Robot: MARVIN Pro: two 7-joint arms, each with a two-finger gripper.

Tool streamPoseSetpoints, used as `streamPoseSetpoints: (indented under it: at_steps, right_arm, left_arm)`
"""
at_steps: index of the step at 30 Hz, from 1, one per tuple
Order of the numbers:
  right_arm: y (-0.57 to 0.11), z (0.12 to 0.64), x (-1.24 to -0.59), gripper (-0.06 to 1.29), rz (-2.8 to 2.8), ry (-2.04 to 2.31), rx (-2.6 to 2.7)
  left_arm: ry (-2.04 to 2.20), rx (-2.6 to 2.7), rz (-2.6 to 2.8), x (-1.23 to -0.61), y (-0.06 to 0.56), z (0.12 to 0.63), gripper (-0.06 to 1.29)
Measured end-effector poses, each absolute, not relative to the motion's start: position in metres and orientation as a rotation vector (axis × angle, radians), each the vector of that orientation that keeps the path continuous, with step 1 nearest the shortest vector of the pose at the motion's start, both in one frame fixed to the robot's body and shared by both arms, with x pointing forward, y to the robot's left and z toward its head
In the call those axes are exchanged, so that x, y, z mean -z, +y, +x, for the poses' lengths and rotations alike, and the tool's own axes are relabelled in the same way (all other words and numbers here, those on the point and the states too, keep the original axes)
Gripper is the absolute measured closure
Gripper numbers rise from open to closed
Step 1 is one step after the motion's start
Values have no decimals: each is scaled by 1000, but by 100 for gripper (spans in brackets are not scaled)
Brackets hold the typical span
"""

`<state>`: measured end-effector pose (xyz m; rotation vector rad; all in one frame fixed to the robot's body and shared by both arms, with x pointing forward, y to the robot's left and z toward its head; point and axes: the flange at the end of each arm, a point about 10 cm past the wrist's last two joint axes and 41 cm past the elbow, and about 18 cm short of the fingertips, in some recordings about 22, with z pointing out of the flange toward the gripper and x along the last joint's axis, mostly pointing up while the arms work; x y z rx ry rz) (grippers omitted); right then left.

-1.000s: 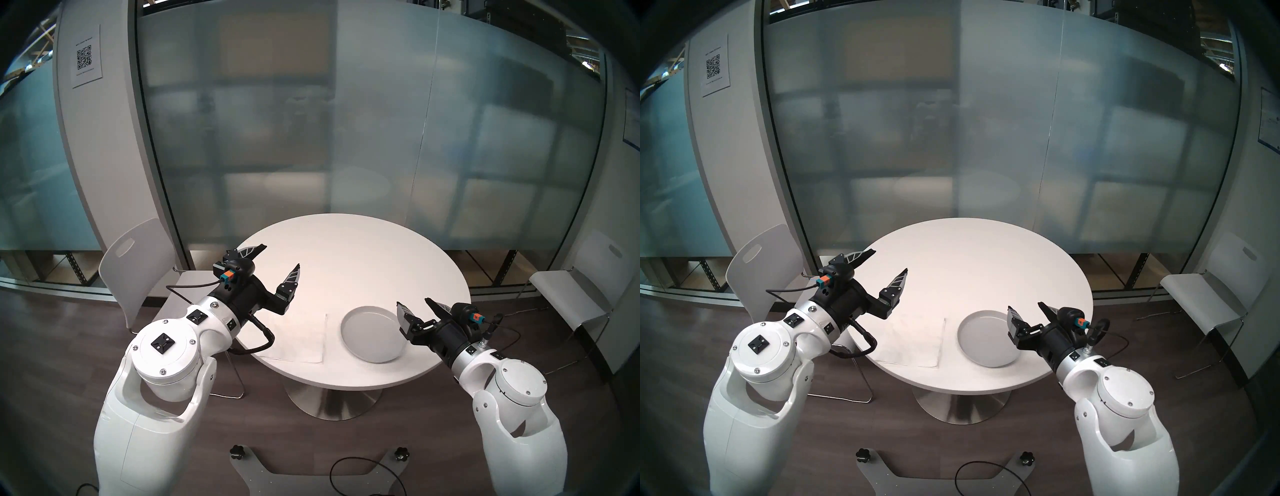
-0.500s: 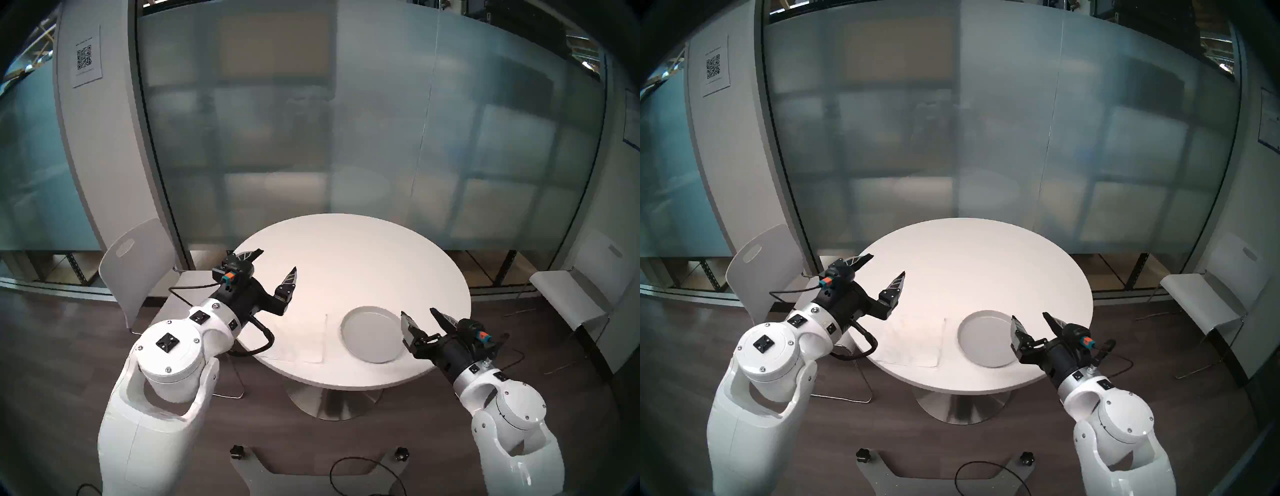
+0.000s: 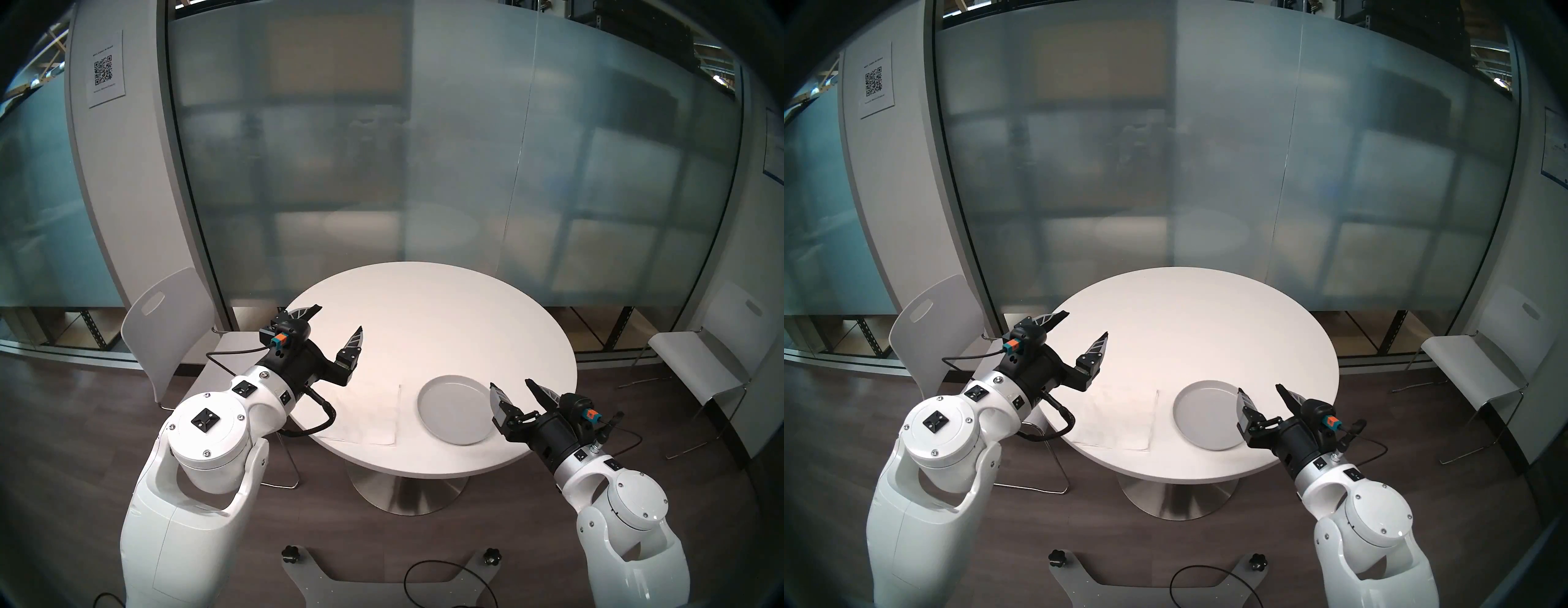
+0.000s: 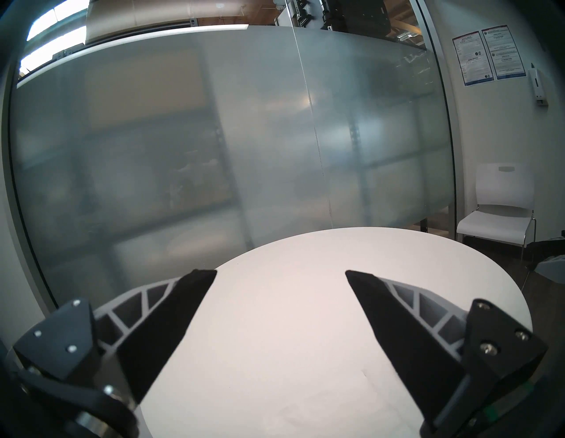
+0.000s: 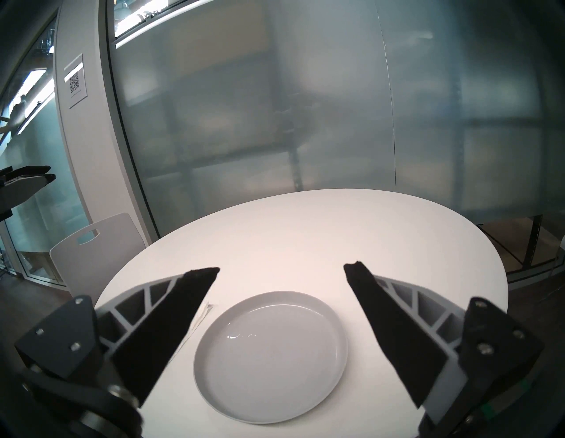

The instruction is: Fold the napkin in half twice and place it beside the plate

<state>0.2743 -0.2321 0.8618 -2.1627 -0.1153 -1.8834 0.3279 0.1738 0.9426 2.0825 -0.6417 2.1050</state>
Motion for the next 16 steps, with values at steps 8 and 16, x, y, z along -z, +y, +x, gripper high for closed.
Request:
streamPoseSetpoints:
  at_steps: [8, 16]
  right_arm:
    - [-232, 274, -862, 4, -2160, -113, 1884]
    - [-232, 274, -862, 4, -2158, -111, 1884]
  left_arm:
    - [-639, -2105, 2082, -943, 174, 328, 3]
    - [-637, -2106, 2081, -943, 174, 328, 3]
